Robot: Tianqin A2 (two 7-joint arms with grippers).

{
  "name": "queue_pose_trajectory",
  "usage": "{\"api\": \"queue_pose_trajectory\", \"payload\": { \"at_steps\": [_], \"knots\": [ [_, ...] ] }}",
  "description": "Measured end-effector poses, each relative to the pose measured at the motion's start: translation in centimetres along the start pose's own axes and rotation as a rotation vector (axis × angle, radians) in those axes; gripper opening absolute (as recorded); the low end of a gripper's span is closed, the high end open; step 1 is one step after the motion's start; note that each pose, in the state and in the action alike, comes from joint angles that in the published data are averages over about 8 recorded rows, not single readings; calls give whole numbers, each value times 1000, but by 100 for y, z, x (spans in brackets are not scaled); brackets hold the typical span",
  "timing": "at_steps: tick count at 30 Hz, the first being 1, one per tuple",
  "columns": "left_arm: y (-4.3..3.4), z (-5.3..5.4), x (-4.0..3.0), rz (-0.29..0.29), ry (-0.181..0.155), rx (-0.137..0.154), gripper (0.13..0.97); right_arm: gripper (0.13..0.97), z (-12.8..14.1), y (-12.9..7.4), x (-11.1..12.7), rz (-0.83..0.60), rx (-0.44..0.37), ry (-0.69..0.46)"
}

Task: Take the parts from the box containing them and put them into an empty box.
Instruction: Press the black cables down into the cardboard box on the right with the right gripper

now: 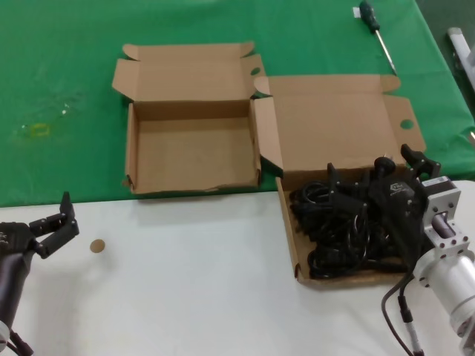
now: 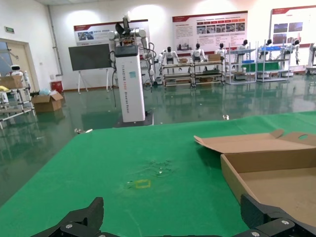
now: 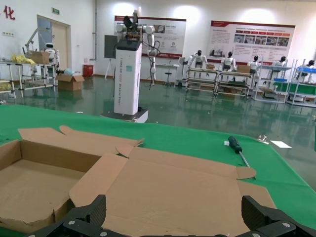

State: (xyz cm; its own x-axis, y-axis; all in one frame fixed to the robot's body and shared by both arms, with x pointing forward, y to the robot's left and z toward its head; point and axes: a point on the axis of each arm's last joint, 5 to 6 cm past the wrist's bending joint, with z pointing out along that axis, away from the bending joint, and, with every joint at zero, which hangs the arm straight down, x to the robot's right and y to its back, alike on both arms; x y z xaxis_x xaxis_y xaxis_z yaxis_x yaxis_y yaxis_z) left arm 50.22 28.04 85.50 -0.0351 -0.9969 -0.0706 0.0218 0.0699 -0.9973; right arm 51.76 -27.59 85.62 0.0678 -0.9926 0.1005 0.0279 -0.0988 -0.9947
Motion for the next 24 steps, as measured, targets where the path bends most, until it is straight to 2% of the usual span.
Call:
{"api": "queue_pose_trajectory", "payload": {
  "at_steps": [24],
  "knots": [
    [0, 0, 0, 0, 0, 0, 966, 966, 0, 0, 0, 0, 0, 0]
  ]
}}
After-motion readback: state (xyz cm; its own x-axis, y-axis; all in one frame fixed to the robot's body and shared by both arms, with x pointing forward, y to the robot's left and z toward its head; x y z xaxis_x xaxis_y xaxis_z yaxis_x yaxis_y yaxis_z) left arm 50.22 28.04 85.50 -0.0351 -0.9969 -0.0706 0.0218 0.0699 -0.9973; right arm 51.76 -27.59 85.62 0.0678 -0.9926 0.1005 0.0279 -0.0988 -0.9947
